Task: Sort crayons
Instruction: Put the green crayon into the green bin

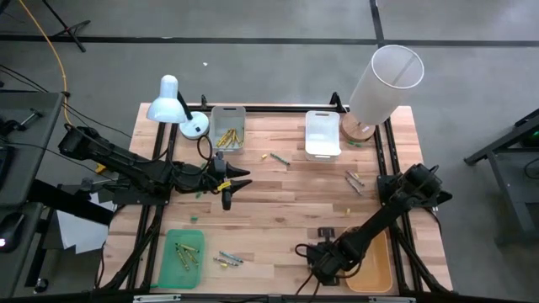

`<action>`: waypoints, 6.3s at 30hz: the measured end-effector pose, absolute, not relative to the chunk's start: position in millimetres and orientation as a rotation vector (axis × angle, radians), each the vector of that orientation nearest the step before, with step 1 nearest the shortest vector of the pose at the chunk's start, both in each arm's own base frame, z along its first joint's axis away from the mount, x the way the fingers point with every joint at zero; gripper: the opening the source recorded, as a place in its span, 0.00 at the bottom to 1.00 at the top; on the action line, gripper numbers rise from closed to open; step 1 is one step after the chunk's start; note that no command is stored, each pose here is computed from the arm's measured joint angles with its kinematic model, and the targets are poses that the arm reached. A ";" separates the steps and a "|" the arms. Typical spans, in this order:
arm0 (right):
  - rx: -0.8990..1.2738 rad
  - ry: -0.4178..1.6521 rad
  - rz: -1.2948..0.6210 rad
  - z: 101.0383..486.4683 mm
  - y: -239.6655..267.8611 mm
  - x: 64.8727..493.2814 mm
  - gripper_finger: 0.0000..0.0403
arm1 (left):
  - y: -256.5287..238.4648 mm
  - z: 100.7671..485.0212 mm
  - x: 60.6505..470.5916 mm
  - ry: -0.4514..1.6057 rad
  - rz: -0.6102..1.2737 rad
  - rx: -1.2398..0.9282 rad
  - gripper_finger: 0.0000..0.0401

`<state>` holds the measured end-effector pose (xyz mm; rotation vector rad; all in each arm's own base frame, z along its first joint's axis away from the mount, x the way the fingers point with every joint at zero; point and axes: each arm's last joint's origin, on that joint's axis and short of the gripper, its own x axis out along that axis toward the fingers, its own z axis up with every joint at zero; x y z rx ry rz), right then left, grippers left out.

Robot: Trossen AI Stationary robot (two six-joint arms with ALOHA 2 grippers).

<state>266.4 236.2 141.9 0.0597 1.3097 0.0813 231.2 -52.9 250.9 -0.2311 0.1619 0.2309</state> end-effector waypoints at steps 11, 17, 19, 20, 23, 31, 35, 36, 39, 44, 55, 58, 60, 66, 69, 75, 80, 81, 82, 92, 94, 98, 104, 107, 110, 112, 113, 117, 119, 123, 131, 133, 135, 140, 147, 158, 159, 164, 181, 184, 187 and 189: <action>0.030 1.340 0.052 129.7 236.5 267.8 0.20 | -52.8 250.9 231.3 0.161 0.232 -0.231 0.31; 0.039 1.366 0.056 128.5 232.4 269.9 0.08 | -52.4 251.0 231.1 0.158 0.247 -0.229 0.31; 0.055 1.382 0.072 129.2 230.5 271.3 0.03 | -52.1 251.2 231.1 0.154 0.259 -0.229 0.31; 0.063 1.381 0.077 130.7 229.7 272.4 0.03 | -51.9 251.5 231.1 0.150 0.264 -0.229 0.32; 0.074 1.361 0.087 140.5 226.6 274.9 0.02 | -51.4 255.9 229.5 0.121 0.259 -0.242 0.32; 0.054 1.227 0.122 208.7 197.9 277.2 0.01 | -45.4 285.0 207.7 -0.011 0.228 -0.270 0.32; 0.079 1.053 0.035 247.9 165.4 282.2 0.01 | -41.0 301.0 192.4 -0.092 0.216 -0.302 0.32; 0.079 1.011 0.002 254.8 156.6 284.5 0.00 | -40.3 303.9 189.4 -0.106 0.208 -0.308 0.32; 0.094 0.869 -0.048 273.8 130.9 296.6 0.00 | -40.3 307.9 185.3 -0.124 0.160 -0.319 0.32; 0.126 0.581 -0.025 298.7 99.7 327.3 0.00 | -43.6 303.4 193.6 -0.106 0.131 -0.316 0.32; 0.176 0.150 0.026 338.9 62.5 352.8 0.00 | -55.4 287.9 226.6 -0.138 0.050 -0.309 0.32; 0.180 0.122 0.022 344.0 59.7 351.1 0.00 | -57.1 283.0 231.7 -0.122 0.046 -0.279 0.32; 0.184 0.102 0.017 346.7 58.1 351.1 0.00 | -57.4 282.1 232.8 -0.122 0.046 -0.279 0.32; 0.183 0.049 -0.003 351.4 53.2 352.4 0.00 | -57.6 286.1 233.8 -0.176 0.037 -0.295 0.32; 0.192 -0.008 -0.003 356.7 48.7 353.2 0.00 | -59.2 281.8 237.7 -0.161 0.024 -0.281 0.32; 0.207 -0.016 -0.006 357.6 44.5 353.9 0.00 | -63.3 283.8 251.1 -0.177 0.020 -0.241 0.32; 0.212 -0.026 0.000 358.6 44.8 353.9 0.00 | -65.0 289.1 263.2 -0.177 0.032 -0.167 0.32; 0.214 -0.033 0.001 359.3 44.8 353.9 0.00 | -64.7 289.1 265.8 -0.170 0.036 -0.160 0.32; 0.218 -0.037 0.000 359.6 44.7 353.9 0.00 | -64.1 289.3 268.9 -0.170 0.040 -0.158 0.32; 0.222 -0.041 0.000 360.0 44.7 353.8 0.00 | -58.0 293.1 274.2 -0.171 0.065 -0.158 0.25; 0.218 -0.041 0.000 360.0 44.7 353.8 0.00 | -57.7 293.7 272.8 -0.161 0.067 -0.145 0.18; 0.203 -0.043 -0.005 360.2 44.6 353.8 0.00 | -57.0 295.0 270.9 -0.155 0.071 -0.141 0.03; 0.206 -0.037 -0.002 359.5 44.7 353.9 0.08 | -55.2 294.5 269.1 -0.127 0.081 -0.135 0.02; 0.207 -0.047 -0.017 362.1 44.0 352.1 0.18 | -53.8 293.7 266.0 -0.091 0.105 -0.120 0.01; 0.210 -0.066 -0.094 369.4 40.8 345.1 0.31 | -51.0 297.9 258.3 -0.067 0.142 -0.088 0.01; 0.188 -0.064 -0.157 375.9 37.8 336.7 0.40 | -48.4 301.4 249.9 -0.037 0.163 -0.076 0.01; 0.169 -0.056 -0.191 379.6 36.2 331.1 0.44 | -47.0 302.9 245.0 -0.017 0.171 -0.070 0.01; 0.129 -0.008 -0.263 392.7 30.7 306.3 0.56 | -41.2 308.6 219.0 0.076 0.193 -0.083 0.01; 0.128 0.029 -0.280 396.8 28.7 293.7 0.59 | -41.1 308.0 204.4 0.143 0.188 -0.115 0.01; 0.148 0.094 -0.291 399.2 26.3 276.9 0.61 | -45.0 305.4 181.6 0.238 0.158 -0.175 0.01; 0.146 0.199 -0.303 388.4 26.1 275.3 0.61 | -80.9 293.4 158.6 0.495 -0.067 -0.308 0.00; 0.155 0.234 -0.309 383.4 26.4 277.0 0.61 | -95.0 287.3 153.3 0.645 -0.105 -0.335 0.00; 0.169 0.254 -0.314 379.9 26.6 278.5 0.61 | -110.8 283.2 147.6 0.784 -0.139 -0.380 0.00; 0.180 0.328 -0.330 368.4 27.2 283.0 0.61 | -150.9 264.2 132.9 1.108 -0.120 -0.621 0.00; 0.169 0.400 -0.345 352.5 28.7 294.5 0.61 | -200.0 222.6 119.2 1.299 0.245 -0.907 0.00; 0.165 0.452 -0.376 337.7 23.8 306.8 0.61 | -228.9 163.7 131.7 1.353 0.749 -1.134 0.01; 0.167 0.450 -0.379 338.0 22.8 306.7 0.61 | -229.8 161.5 134.4 1.352 0.753 -1.142 0.01; 0.167 0.450 -0.385 338.1 21.4 306.8 0.61 | -227.2 156.2 141.7 1.340 0.794 -1.141 0.01; 0.166 0.454 -0.384 337.9 21.5 306.5 0.61 | -226.4 156.8 139.7 1.481 0.708 -1.033 0.23; 0.166 0.454 -0.384 337.9 21.5 306.5 0.61 | -224.6 165.7 138.4 1.489 0.656 -1.040 0.29; 0.170 0.454 -0.378 337.9 21.7 306.4 0.61 | -218.1 184.7 135.9 1.438 0.566 -1.061 0.34; 0.174 0.456 -0.362 338.0 22.1 306.6 0.61 | -210.4 201.7 133.3 1.366 0.498 -1.082 0.37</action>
